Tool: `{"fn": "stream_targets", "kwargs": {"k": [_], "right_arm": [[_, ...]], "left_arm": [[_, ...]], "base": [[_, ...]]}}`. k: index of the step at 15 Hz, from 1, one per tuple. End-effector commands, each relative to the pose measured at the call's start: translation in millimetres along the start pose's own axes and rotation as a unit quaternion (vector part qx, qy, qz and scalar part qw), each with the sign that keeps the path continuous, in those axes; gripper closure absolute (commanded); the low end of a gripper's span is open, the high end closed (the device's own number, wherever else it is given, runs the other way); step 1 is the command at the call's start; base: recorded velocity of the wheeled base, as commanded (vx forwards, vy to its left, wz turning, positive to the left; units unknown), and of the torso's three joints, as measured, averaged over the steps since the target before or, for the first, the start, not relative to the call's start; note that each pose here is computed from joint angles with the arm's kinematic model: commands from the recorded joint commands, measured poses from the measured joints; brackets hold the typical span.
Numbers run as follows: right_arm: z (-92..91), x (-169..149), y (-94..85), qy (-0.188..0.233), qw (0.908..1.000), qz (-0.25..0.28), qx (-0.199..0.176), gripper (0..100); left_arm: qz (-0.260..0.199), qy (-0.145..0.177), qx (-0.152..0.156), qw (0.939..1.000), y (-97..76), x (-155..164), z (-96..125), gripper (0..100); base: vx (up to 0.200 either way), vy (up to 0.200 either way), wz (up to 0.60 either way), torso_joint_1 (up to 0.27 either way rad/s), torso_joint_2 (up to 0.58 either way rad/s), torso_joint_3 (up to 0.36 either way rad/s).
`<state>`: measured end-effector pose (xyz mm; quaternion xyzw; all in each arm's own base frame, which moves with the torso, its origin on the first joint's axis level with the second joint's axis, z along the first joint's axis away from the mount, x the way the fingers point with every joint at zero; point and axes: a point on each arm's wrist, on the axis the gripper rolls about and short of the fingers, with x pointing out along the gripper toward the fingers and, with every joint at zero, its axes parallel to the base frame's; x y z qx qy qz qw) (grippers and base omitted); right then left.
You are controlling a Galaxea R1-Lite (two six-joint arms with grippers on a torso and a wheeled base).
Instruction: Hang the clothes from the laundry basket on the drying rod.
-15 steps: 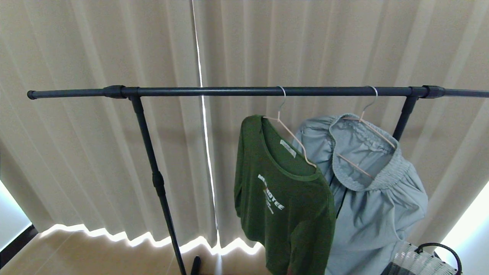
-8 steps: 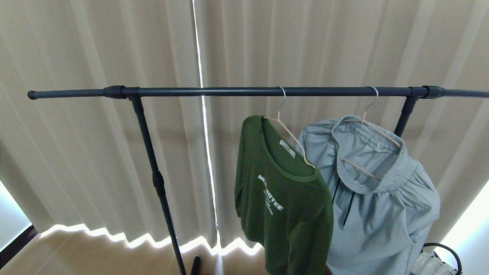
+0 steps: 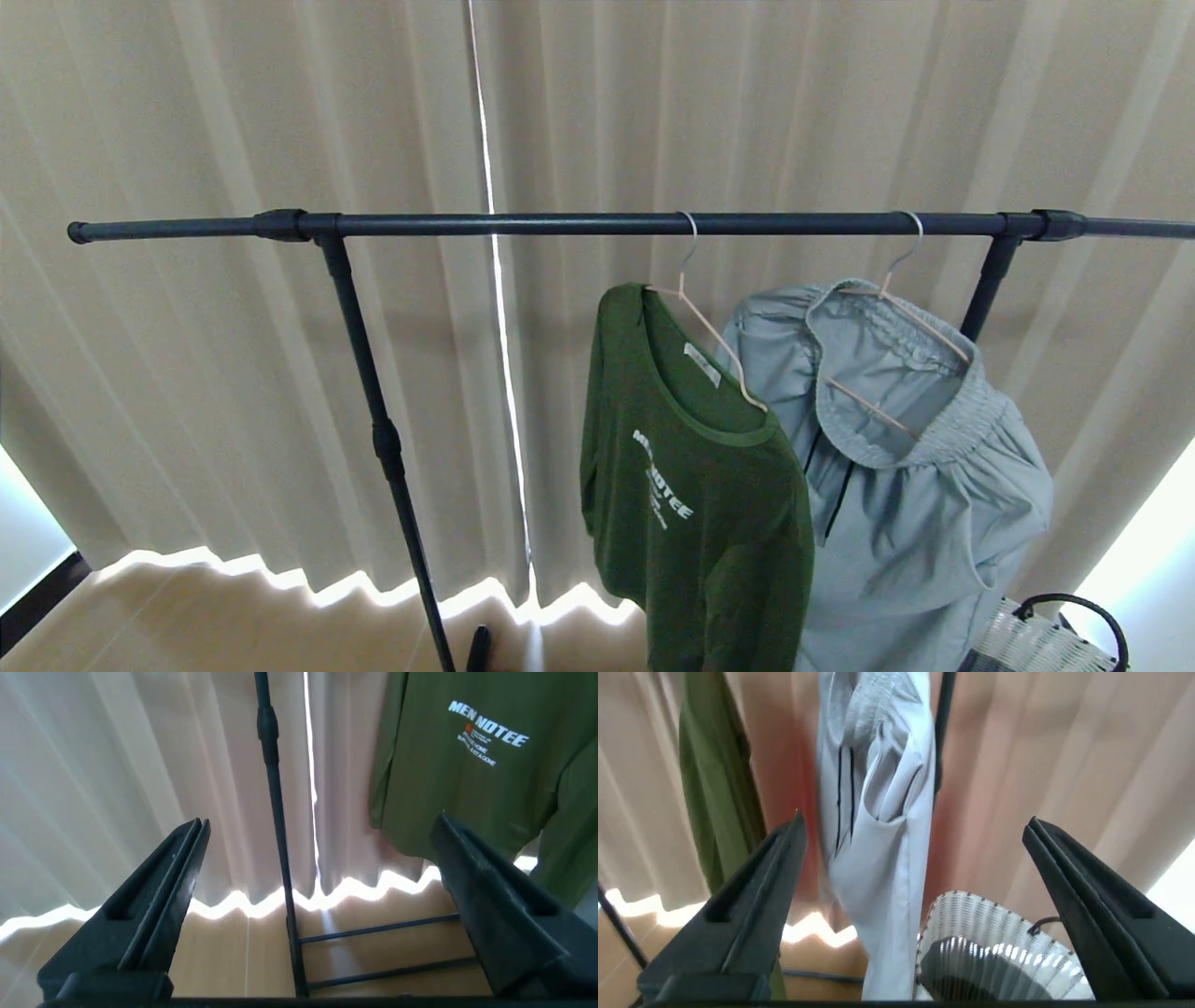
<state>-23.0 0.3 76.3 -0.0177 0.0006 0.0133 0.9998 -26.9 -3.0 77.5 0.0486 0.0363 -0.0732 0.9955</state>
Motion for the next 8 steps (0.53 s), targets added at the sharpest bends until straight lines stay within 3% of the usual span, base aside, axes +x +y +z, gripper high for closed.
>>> {"fn": "stream_targets", "kwargs": {"k": [1,8], "right_arm": [[-0.6,0.2,0.5,0.0,0.9999,0.011,0.002,0],[-0.9,0.3,-0.1,0.001,0.9999,-0.002,0.012,0]], "left_arm": [[0.0,0.001,0.0,1.0,0.0,0.2,0.1,0],[0.0,0.001,0.0,1.0,0.0,0.2,0.1,0]], "base": [[0.0,0.0,0.0,0.0,0.0,0.0],[0.0,0.0,0.0,0.0,0.0,0.0]]}}
